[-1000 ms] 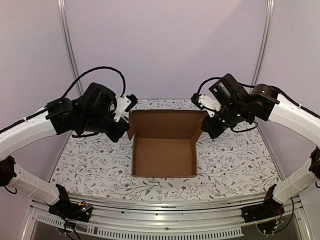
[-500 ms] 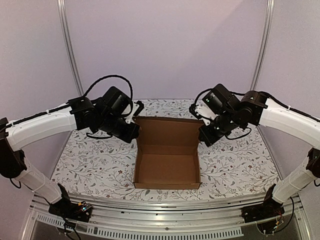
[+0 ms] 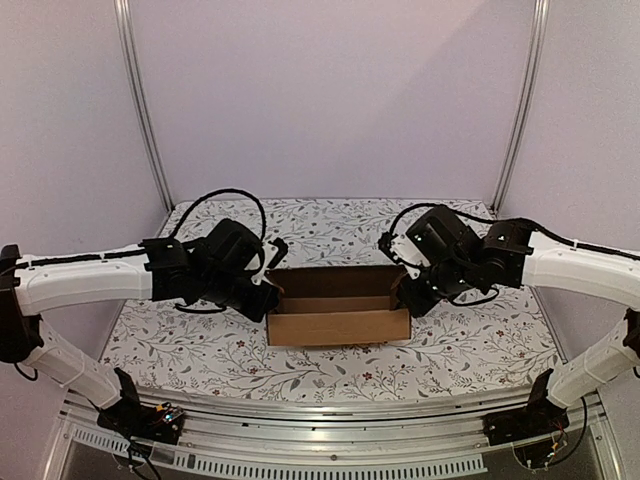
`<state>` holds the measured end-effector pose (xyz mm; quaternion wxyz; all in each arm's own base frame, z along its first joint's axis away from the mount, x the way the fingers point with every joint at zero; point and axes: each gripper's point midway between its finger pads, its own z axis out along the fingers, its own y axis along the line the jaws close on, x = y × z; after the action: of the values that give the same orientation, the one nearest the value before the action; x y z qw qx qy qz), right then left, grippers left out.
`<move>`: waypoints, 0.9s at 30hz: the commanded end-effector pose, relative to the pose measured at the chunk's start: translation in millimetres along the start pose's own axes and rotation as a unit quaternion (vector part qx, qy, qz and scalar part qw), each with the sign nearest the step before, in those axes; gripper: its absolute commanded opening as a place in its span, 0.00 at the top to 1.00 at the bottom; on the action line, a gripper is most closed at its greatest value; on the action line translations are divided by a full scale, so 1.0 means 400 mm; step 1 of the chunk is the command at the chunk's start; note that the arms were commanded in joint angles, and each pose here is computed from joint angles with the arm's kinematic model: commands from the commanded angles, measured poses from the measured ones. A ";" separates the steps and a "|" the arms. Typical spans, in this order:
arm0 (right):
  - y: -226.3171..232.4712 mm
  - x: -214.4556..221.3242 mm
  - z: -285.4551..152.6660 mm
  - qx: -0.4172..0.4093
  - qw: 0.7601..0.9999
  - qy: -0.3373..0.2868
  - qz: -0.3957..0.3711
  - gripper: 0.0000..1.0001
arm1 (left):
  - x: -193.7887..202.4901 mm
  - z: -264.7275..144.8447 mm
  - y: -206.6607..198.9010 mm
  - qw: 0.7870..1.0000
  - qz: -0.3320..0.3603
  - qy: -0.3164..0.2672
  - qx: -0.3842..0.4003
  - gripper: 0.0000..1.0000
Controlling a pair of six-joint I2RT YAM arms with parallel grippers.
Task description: Fold the paper box
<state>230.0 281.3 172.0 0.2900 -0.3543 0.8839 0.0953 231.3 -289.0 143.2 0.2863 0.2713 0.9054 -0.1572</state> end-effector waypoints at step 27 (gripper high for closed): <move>-0.008 0.133 -0.083 0.000 0.999 -0.045 -0.014 0.49 | 0.092 0.093 -0.019 0.987 0.046 -0.031 -0.148 1.00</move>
<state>200.5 249.4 174.6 0.3491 -0.3553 0.8603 0.1090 222.6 -312.5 120.9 0.3802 0.2652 0.8838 -0.0630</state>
